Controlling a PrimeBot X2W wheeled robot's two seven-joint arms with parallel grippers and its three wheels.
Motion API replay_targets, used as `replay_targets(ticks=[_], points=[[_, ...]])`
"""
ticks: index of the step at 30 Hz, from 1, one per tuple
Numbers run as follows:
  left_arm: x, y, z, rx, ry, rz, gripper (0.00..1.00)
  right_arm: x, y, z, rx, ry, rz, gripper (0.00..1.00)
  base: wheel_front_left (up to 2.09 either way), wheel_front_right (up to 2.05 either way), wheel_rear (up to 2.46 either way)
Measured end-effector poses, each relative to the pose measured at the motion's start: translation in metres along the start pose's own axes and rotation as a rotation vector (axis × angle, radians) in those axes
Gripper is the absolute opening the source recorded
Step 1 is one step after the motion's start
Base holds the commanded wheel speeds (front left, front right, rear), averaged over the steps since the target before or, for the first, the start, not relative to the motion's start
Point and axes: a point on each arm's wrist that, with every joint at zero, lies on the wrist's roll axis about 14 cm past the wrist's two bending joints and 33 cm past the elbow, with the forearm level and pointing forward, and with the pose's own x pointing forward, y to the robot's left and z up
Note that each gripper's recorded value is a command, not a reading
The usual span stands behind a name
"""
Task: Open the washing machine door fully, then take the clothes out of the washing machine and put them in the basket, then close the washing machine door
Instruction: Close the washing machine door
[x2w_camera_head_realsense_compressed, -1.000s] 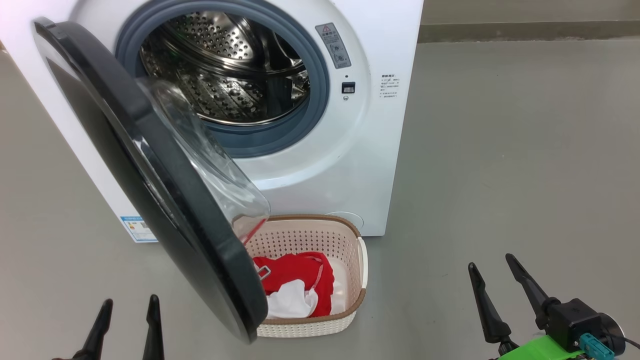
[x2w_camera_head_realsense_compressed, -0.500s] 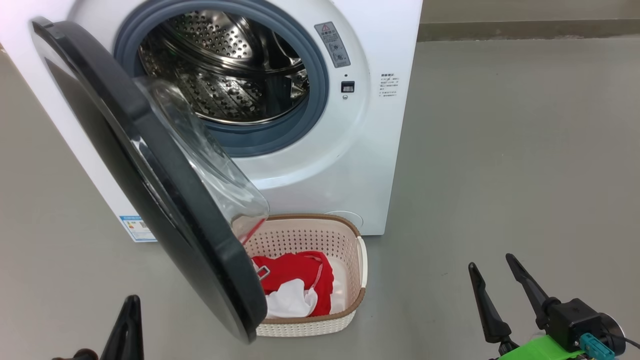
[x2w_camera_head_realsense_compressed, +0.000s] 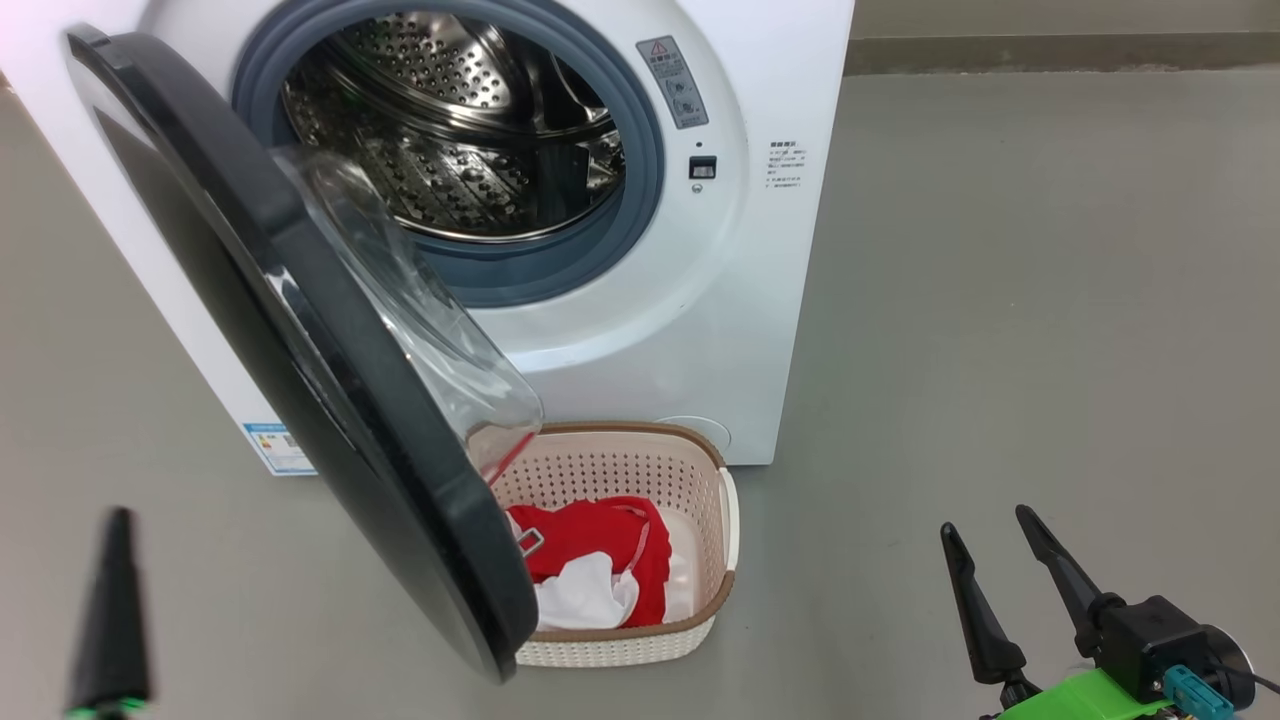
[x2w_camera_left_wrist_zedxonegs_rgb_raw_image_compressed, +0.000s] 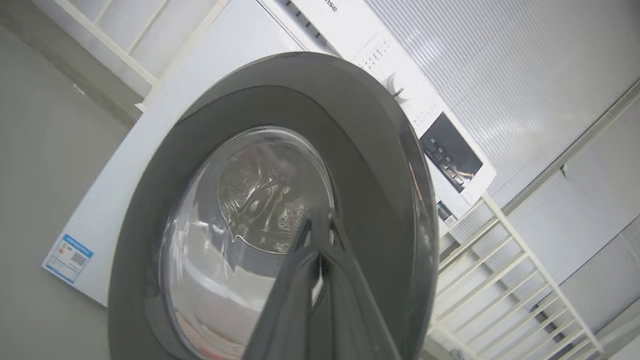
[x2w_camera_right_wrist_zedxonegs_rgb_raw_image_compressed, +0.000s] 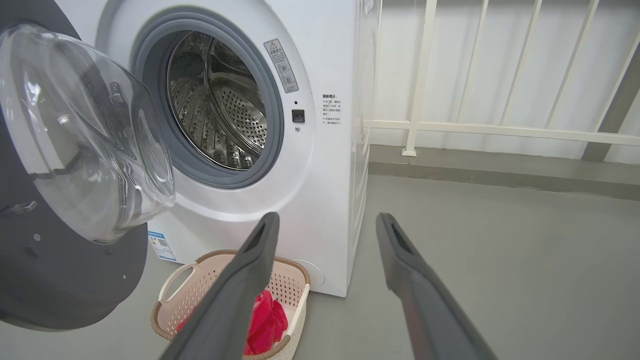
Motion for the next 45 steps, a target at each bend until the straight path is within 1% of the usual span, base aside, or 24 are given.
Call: replay_targets(ticks=[3, 5, 7, 10, 14, 21, 25, 26, 34, 39, 45], points=[[0.007, 0.004, 0.023, -0.214, -0.066, 0.001, 0.00, 0.000, 0.000, -0.001, 0.000, 0.002, -0.001, 1.00, 0.00, 0.00, 0.00], [0.011, 0.008, 0.033, -0.326, -0.088, 0.005, 0.00, 0.001, -0.001, -0.002, 0.001, 0.006, -0.003, 1.00, 0.00, 0.00, 0.00], [0.015, 0.013, 0.034, -0.416, -0.075, 0.008, 0.00, 0.001, -0.002, -0.003, 0.002, 0.009, -0.005, 1.00, 0.00, 0.00, 0.00], [0.020, 0.021, 0.024, -0.514, -0.026, 0.028, 0.00, 0.002, -0.003, -0.006, 0.004, 0.016, -0.010, 1.00, 0.00, 0.00, 0.00], [0.025, 0.023, 0.004, -0.600, 0.055, 0.040, 0.00, 0.003, -0.006, -0.008, 0.006, 0.021, -0.018, 1.00, 0.00, 0.00, 0.00], [0.025, 0.014, -0.049, -0.688, 0.264, 0.042, 0.00, 0.007, -0.011, -0.009, 0.006, 0.019, -0.031, 1.00, 0.00, 0.00, 0.00], [0.021, 0.012, -0.073, -0.712, 0.367, 0.051, 0.00, 0.006, -0.013, -0.011, 0.006, 0.026, -0.038, 1.00, 0.00, 0.00, 0.00], [0.021, 0.012, -0.073, -0.712, 0.367, 0.051, 0.00, 0.006, -0.013, -0.011, 0.006, 0.026, -0.038, 1.00, 0.00, 0.00, 0.00], [0.012, 0.010, -0.106, -0.734, 0.521, 0.065, 0.00, 0.005, -0.017, -0.013, 0.007, 0.032, -0.051, 1.00, 0.00, 0.00, 0.00], [0.006, 0.002, -0.122, -0.738, 0.608, 0.041, 0.00, 0.008, -0.019, -0.012, 0.006, 0.025, -0.056, 1.00, 0.00, 0.00, 0.00], [0.000, -0.006, -0.135, -0.740, 0.673, 0.021, 0.00, 0.006, -0.022, -0.013, 0.006, 0.030, -0.065, 1.00, 0.00, 0.00, 0.00]])
